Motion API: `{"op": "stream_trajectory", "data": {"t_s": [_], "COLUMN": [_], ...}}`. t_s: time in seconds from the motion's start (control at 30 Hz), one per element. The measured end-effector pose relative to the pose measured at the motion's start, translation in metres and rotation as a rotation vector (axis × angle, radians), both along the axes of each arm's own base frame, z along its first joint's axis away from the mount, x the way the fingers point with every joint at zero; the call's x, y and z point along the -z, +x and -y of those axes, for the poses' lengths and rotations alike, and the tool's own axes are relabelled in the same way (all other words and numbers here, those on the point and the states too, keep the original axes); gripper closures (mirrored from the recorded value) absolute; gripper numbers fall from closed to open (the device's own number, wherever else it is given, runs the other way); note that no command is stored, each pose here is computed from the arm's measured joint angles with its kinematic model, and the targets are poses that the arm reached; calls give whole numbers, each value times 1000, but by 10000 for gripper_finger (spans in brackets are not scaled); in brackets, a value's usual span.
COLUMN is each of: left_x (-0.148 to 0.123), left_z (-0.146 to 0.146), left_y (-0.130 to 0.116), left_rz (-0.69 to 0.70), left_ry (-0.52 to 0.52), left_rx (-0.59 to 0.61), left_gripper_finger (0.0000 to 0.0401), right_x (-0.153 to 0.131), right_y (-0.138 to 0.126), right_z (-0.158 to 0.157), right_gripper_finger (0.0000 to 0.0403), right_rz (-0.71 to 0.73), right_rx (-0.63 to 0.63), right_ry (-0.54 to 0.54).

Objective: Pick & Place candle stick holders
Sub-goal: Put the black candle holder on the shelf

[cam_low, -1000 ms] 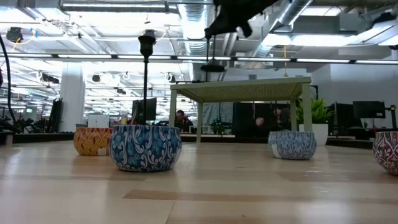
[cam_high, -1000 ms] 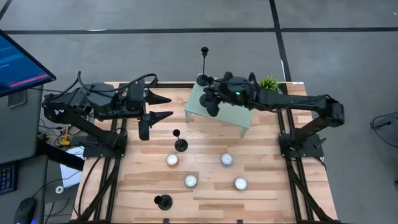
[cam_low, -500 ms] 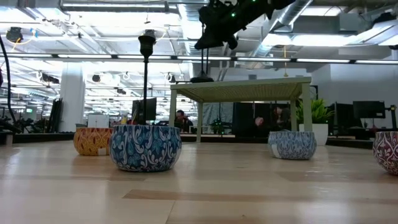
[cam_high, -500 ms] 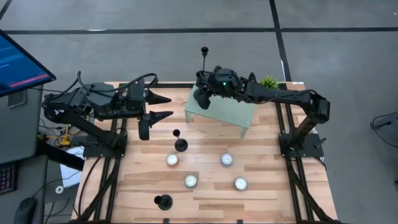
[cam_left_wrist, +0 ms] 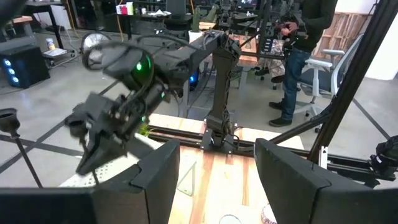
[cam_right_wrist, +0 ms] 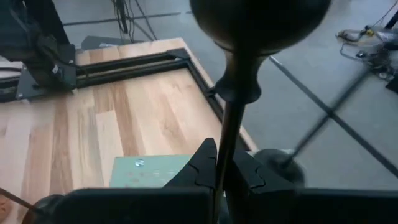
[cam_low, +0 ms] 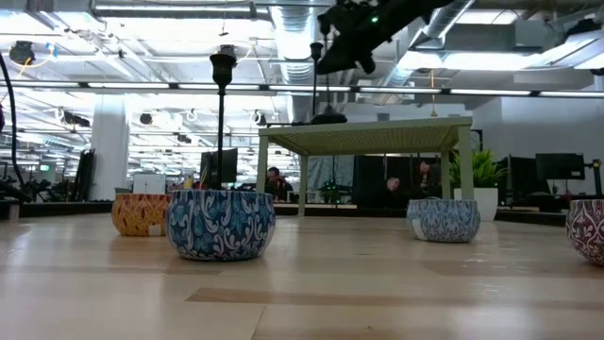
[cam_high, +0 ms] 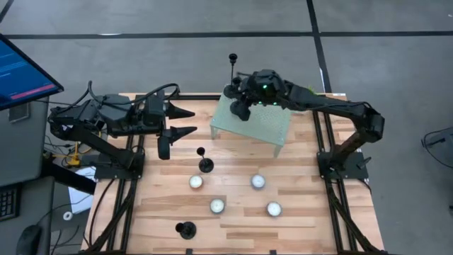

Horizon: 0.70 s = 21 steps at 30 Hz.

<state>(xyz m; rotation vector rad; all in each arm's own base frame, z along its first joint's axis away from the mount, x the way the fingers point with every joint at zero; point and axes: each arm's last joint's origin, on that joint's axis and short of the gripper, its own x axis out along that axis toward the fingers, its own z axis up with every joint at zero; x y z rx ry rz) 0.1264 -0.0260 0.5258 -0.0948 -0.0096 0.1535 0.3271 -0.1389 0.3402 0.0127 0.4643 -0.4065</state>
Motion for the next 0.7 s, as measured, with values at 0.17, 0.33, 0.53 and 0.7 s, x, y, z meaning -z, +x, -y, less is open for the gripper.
{"op": "stream_trajectory", "data": {"t_s": [0.17,0.33,0.53,0.7], "left_x": [0,0,0,0], "left_z": [0,0,0,0], "left_y": [0,0,0,0], "left_rz": [0,-1,-1,-1], "left_ry": [5,10,10,10], "left_rx": [0,0,0,0], "left_gripper_finger": [192,192,192,192], "right_x": [-7,4,18,19], "right_y": [-24,-33,-45,-50], "right_z": [17,39,58,67], "right_gripper_finger": [403,403,403,403], "right_rz": [15,37,44,77], "right_rx": [64,92,132,121], "right_ry": [-8,3,9,11]}}
